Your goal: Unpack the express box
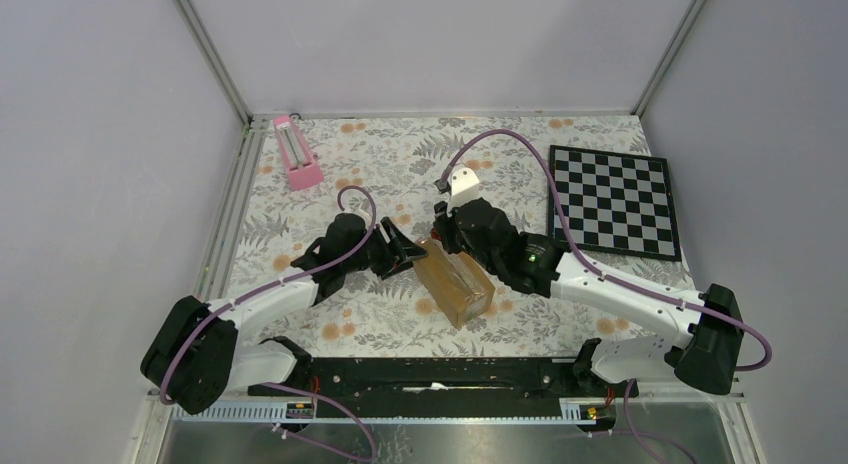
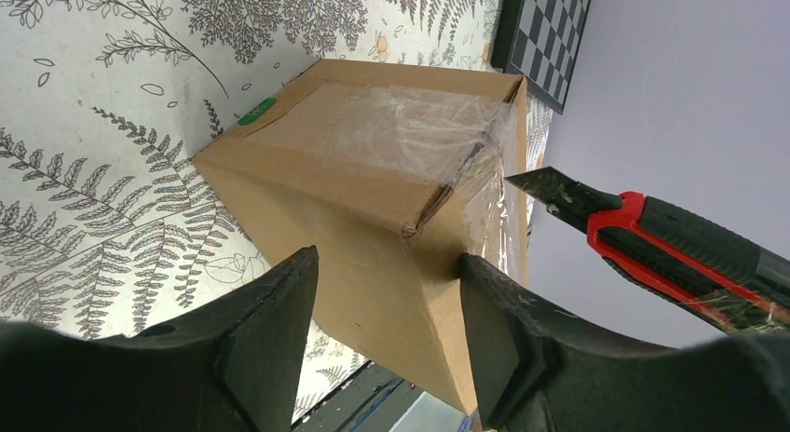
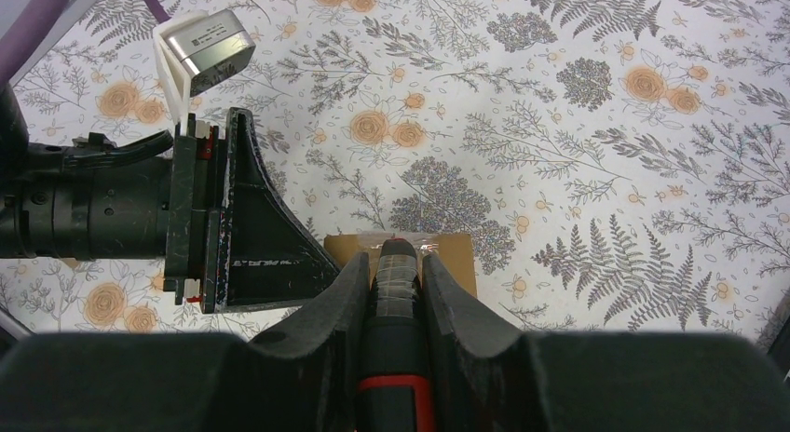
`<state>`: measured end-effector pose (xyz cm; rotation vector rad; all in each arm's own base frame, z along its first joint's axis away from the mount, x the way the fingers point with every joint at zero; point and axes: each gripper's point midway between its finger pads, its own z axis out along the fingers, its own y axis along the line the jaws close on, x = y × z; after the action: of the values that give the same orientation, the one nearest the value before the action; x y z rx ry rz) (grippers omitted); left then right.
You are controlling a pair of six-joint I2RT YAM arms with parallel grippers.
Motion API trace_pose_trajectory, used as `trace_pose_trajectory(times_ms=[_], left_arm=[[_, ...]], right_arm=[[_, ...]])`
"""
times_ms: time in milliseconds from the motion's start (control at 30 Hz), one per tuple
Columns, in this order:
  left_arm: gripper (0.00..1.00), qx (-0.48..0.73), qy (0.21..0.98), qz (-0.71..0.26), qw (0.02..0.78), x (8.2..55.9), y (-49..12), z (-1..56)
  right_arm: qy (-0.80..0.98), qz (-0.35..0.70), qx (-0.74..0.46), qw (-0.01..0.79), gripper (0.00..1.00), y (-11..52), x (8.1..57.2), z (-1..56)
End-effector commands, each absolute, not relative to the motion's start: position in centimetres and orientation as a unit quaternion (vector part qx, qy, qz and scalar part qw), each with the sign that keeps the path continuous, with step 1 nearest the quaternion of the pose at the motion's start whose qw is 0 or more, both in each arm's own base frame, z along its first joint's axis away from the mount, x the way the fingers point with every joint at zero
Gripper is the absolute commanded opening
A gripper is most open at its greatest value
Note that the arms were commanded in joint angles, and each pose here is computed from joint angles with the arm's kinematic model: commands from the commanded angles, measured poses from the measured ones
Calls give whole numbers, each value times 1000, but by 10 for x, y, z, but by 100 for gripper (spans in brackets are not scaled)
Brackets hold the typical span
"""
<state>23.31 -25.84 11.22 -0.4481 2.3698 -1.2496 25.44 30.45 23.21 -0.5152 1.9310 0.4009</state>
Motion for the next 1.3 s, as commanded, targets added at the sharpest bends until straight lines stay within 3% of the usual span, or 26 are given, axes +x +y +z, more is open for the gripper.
trace_pose_trajectory(times_ms=[0, 500, 1067, 1267], left_arm=[[58, -172, 865, -420, 212, 230, -250, 99], [58, -211, 860, -409, 222, 230, -251, 104], [78, -165, 856, -393, 293, 246, -248, 150], [79, -154, 864, -385, 288, 256, -255, 145]], right_arm=[[800, 190, -212, 528, 0, 308, 248, 244], [824, 166, -244, 484, 0, 300, 237, 221], [821, 176, -261, 476, 0, 306, 233, 220], [820, 180, -259, 478, 0, 307, 233, 222]])
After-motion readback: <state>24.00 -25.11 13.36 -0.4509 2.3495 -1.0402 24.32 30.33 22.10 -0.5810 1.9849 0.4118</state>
